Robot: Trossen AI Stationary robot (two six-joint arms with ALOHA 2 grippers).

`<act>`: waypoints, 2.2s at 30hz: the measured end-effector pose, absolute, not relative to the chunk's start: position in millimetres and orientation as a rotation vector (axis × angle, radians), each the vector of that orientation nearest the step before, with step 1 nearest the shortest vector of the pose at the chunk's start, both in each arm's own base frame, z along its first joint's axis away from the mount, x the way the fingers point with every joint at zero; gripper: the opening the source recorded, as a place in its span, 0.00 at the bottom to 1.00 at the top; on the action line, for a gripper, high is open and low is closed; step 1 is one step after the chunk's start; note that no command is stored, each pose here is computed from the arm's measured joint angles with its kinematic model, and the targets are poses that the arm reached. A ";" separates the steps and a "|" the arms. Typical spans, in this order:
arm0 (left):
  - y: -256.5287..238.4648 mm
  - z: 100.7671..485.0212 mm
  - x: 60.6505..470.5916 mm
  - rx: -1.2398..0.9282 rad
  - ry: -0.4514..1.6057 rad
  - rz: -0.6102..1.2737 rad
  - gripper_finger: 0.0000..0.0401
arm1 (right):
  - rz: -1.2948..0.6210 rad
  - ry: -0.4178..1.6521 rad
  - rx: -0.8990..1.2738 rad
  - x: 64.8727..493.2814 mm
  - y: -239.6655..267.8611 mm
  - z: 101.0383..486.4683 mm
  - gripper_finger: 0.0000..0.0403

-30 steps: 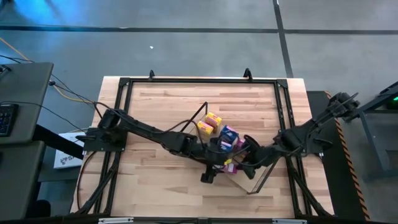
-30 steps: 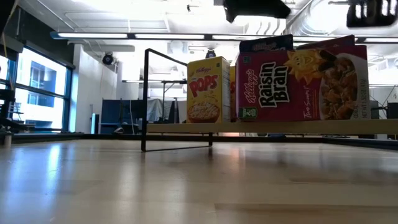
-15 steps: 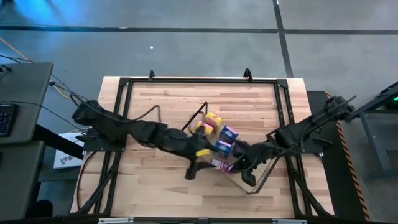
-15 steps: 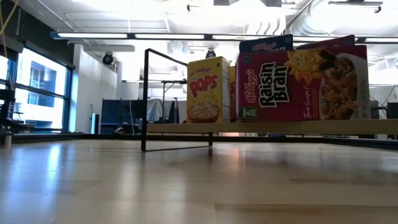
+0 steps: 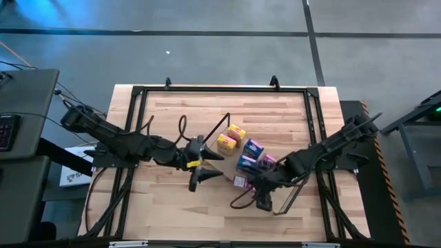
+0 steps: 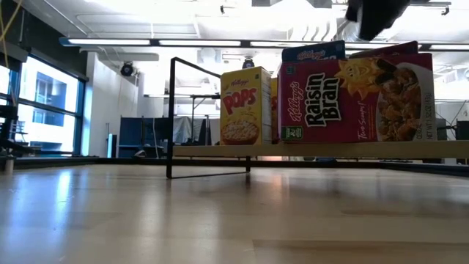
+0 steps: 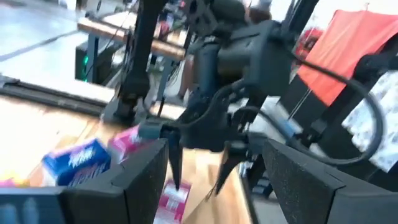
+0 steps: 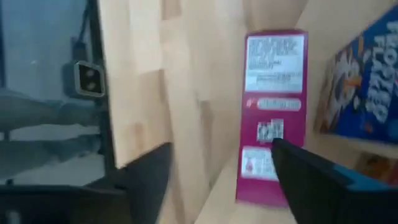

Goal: Stack cereal on shelf
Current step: Put the bottom left purple cereal box on the shelf

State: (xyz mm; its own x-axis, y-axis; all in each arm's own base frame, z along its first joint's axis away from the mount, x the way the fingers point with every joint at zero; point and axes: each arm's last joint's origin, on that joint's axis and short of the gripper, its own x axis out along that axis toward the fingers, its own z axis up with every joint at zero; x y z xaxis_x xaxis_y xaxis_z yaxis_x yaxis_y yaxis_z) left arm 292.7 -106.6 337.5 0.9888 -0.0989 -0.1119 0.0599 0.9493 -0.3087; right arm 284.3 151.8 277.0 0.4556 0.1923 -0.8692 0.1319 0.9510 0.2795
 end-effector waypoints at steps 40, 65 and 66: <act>-108.1 328.4 291.5 -0.237 0.208 -0.077 0.64 | -0.134 1.186 0.163 297.1 155.5 230.5 0.74; -107.7 329.9 288.7 -0.245 0.220 -0.098 0.64 | -0.050 1.162 0.215 294.9 156.5 251.4 0.40; -107.4 331.4 286.9 -0.248 0.222 -0.113 0.64 | -0.036 1.158 0.226 292.5 156.8 255.3 0.40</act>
State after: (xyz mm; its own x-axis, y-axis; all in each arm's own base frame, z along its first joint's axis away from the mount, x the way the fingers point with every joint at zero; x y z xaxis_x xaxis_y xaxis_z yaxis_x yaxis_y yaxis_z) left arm 286.9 -107.4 331.4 0.9694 -0.1378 -0.2031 0.0835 0.9633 -0.2553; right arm 292.5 156.8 255.3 0.4032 0.0878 -0.9109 0.1447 0.9767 0.1583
